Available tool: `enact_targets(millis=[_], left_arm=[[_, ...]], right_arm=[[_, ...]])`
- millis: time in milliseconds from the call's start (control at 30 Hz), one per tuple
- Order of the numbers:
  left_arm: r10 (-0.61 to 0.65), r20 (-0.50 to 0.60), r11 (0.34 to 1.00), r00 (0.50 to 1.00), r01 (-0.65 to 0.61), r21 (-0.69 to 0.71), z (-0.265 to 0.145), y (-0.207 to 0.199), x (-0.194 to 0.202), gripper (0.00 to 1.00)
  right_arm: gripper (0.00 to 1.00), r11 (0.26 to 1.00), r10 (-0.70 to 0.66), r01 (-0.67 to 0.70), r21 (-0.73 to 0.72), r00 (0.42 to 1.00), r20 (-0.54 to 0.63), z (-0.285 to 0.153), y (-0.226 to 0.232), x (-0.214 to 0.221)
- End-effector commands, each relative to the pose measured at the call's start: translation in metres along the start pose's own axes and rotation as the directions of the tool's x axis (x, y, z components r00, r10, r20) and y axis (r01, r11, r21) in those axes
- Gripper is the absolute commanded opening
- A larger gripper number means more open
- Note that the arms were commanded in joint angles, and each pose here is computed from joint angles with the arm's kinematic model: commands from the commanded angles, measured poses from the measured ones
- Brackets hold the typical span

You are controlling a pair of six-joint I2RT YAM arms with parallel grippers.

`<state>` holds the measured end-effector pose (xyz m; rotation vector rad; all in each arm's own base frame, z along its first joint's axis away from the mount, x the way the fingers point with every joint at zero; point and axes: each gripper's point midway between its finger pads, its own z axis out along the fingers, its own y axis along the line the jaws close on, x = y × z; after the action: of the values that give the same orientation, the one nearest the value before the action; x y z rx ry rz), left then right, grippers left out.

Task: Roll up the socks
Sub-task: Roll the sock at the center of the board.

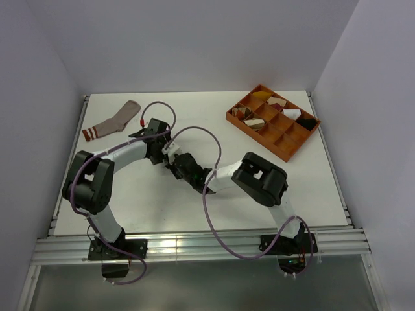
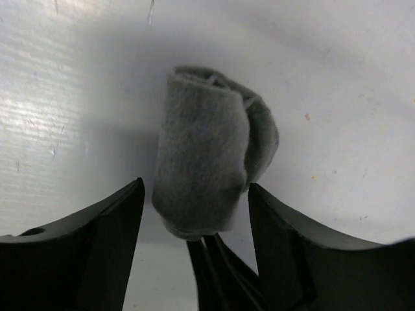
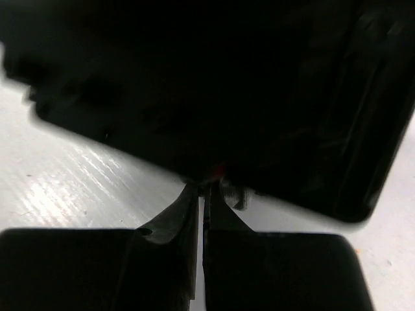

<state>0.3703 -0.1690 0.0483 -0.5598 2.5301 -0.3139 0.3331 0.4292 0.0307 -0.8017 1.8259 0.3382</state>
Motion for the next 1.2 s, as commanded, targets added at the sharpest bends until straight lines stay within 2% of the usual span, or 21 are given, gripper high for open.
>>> enact_targets(millis=[0, 67, 167, 300, 467, 600, 767, 1000, 1167], left_arm=[[-0.015, -0.018, 1.0, 1.0, 0.015, 0.027, -0.012, -0.004, 0.009, 0.71], [-0.045, 0.03, 0.998, 0.999, 0.044, 0.034, -0.018, 0.0, -0.002, 0.75], [-0.119, 0.073, 0.992, 0.99, 0.115, 0.06, -0.029, 0.012, -0.014, 0.76], [-0.203, 0.146, 0.969, 0.968, 0.177, 0.173, -0.045, 0.011, -0.035, 0.77], [-0.232, 0.137, 0.954, 0.963, 0.197, 0.226, -0.043, 0.018, -0.032, 0.76], [-0.258, 0.069, 0.933, 0.964, 0.231, 0.275, -0.034, 0.017, -0.018, 0.75], [-0.318, 0.06, 0.879, 0.946, 0.271, 0.392, -0.029, 0.011, -0.026, 0.75], [-0.35, 0.046, 0.875, 0.936, 0.309, 0.372, -0.017, 0.026, -0.017, 0.75], [-0.37, 0.069, 0.878, 0.926, 0.324, 0.352, -0.01, 0.038, -0.017, 0.74]], right_arm=[[0.0, 0.981, 0.158, -0.162, -0.107, 0.986, -0.052, -0.009, 0.005, 0.013], [0.0, 0.968, 0.196, -0.201, -0.152, 0.98, -0.046, -0.012, 0.003, 0.008], [0.0, 0.935, 0.268, -0.277, -0.22, 0.961, -0.068, -0.017, 0.004, 0.01], [0.0, 0.877, 0.356, -0.374, -0.301, 0.928, -0.114, -0.021, 0.007, 0.009], [0.0, 0.836, 0.386, -0.42, -0.352, 0.907, -0.165, -0.02, 0.009, 0.009], [0.0, 0.811, 0.388, -0.425, -0.402, 0.905, -0.174, -0.022, 0.013, 0.003], [0.0, 0.77, 0.425, -0.47, -0.431, 0.882, -0.202, -0.022, 0.012, 0.001], [0.0, 0.69, 0.518, -0.579, -0.435, 0.814, -0.262, -0.02, 0.003, -0.002], [0.0, 0.674, 0.533, -0.606, -0.423, 0.795, -0.29, -0.018, 0.0, 0.003]])
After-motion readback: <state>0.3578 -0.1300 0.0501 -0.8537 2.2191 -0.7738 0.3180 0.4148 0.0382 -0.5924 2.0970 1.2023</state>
